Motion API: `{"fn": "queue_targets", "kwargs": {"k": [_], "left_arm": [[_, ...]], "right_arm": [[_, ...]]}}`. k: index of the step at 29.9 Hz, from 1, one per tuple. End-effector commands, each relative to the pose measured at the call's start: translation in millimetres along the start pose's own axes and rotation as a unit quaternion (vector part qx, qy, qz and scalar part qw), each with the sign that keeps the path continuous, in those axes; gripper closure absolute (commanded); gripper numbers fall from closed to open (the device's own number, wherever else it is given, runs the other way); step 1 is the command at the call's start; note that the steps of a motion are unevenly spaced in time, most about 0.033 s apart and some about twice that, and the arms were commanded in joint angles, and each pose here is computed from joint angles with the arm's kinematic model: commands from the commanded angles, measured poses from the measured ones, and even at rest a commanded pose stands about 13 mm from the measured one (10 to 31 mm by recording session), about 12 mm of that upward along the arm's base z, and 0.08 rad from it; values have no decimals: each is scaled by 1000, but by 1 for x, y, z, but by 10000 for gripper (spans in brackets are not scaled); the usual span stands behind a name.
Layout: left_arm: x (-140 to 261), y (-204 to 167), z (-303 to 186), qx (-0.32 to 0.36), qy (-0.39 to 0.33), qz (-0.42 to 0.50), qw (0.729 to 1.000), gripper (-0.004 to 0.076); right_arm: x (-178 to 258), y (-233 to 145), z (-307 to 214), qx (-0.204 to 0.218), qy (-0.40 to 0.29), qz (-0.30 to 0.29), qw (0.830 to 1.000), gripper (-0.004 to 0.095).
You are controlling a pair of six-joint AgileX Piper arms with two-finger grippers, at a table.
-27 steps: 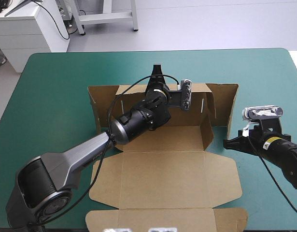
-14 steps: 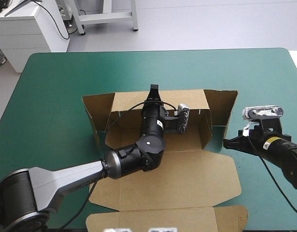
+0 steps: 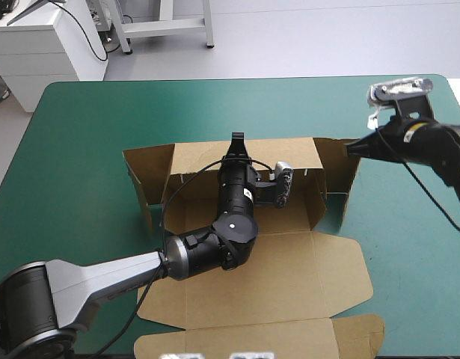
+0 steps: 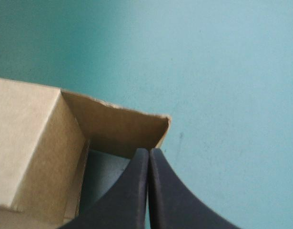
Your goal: Fold the box
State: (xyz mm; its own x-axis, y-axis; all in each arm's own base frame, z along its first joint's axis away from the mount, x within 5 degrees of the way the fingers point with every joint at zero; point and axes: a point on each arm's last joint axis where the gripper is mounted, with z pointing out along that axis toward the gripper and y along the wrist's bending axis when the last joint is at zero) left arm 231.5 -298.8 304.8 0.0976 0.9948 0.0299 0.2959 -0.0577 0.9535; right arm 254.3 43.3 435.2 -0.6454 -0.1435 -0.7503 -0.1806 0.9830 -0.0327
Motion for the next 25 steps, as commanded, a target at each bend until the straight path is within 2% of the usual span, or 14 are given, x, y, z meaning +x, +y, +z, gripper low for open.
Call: {"fn": "queue_targets", "kwargs": {"k": [1, 8, 10, 14, 20, 25], "left_arm": [[9, 30, -14, -57, 0, -13, 998, 731], [9, 30, -14, -57, 0, -13, 998, 731], [9, 30, -14, -57, 0, -13, 998, 731], [9, 30, -14, -56, 1, -13, 998, 731], [8, 29, -14, -54, 1, -13, 998, 731], [8, 29, -14, -53, -1, -13, 998, 731]], "right_arm": [[-33, -6, -4, 13, -43, -12, 999, 927], [-58, -24, 47, 22, 7, 0, 1000, 927], [-60, -29, 62, 6, 22, 10, 1000, 927], [-58, -31, 91, -54, 46, 34, 997, 927], [-46, -31, 120, -75, 107, 41, 991, 927], [-42, -27, 119, -98, 131, 37, 986, 927]]}}
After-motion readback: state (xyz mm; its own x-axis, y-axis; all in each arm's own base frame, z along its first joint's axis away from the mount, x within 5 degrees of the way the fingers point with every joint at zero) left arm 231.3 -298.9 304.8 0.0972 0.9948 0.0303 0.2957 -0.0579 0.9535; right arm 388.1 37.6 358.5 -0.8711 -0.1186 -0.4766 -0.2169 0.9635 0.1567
